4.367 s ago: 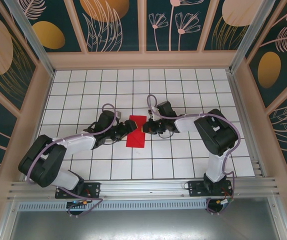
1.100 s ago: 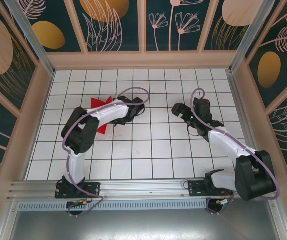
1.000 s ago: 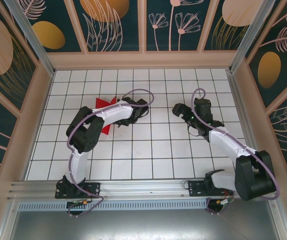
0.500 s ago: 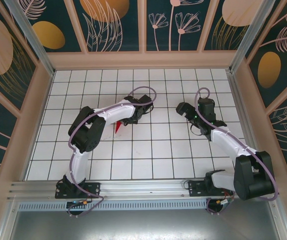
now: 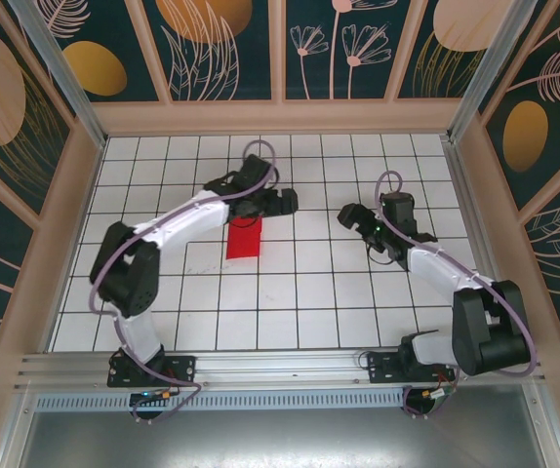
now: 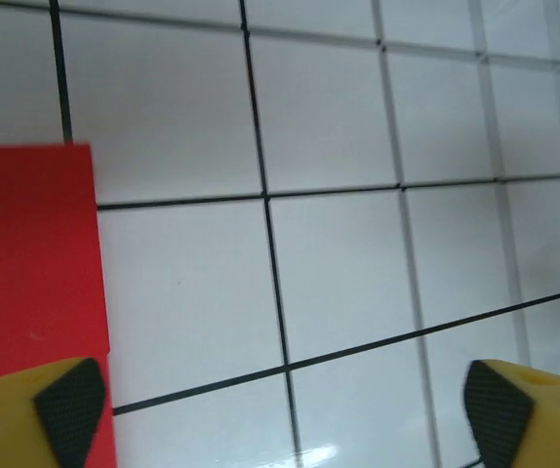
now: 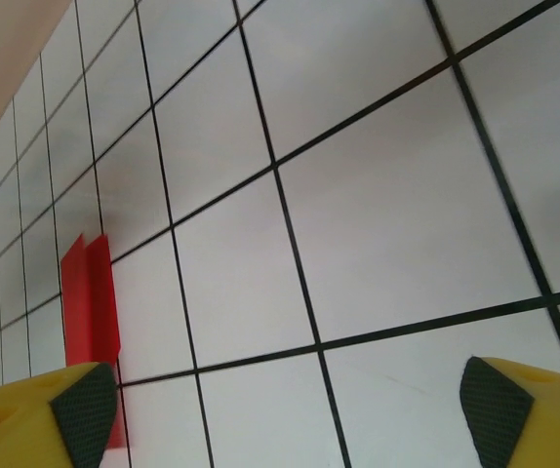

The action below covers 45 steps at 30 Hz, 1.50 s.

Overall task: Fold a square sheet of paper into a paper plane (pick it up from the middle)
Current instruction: Turn over the paper at the center of the table, then move the paper to the center of the table.

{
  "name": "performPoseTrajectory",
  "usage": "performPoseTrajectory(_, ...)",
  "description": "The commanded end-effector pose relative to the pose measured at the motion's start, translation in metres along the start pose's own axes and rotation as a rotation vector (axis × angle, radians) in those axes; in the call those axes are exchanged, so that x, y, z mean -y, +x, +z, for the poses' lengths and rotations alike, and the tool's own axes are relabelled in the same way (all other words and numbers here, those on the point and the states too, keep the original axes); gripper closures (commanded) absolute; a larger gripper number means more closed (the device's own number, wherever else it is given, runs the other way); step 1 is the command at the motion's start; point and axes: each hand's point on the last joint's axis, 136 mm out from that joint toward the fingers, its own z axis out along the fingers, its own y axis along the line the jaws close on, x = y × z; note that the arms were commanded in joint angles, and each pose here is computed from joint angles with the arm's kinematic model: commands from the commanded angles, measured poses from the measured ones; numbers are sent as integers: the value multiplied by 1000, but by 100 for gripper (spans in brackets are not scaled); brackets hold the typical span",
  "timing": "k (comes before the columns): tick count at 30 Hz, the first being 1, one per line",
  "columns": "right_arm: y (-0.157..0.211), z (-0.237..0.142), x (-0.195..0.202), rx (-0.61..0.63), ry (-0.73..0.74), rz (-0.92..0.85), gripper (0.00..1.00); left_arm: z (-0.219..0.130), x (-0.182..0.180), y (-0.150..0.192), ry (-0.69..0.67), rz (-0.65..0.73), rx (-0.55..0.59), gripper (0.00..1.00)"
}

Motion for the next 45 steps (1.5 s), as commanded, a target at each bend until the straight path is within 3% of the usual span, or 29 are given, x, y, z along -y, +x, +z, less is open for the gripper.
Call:
performPoseTrajectory(1, -1, 8, -39, -29, -111, -39, 13, -24, -12, -24, 92, -118, 97, 1)
performPoseTrajectory(7, 47, 47, -112, -151, -181, -185, 35, -58, -110, -25, -147, -288, 248, 1)
performPoseTrajectory(11, 92, 80, -156, -250, -222, -232, 42, -74, -155, -10, -247, -361, 280, 1)
performPoseTrajectory(16, 136, 119, -196, -312, -244, -282, 46, -90, -190, 9, -307, -438, 295, 1)
performPoseTrajectory(21, 149, 157, -219, -317, -223, -308, 47, -98, -203, 19, -313, -476, 297, 2)
performPoseTrajectory(27, 165, 193, -215, -364, -145, -359, 49, -102, -206, 24, -313, -481, 290, 1)
performPoseTrajectory(33, 178, 199, -193, -415, -94, -404, 48, -102, -203, 23, -293, -492, 288, 2)
performPoseTrajectory(40, 200, 185, -150, -517, -24, -514, 47, -94, -193, 20, -236, -477, 263, 1)
performPoseTrajectory(45, 211, 150, -115, -581, -18, -646, 47, -87, -182, 21, -173, -436, 226, 1)
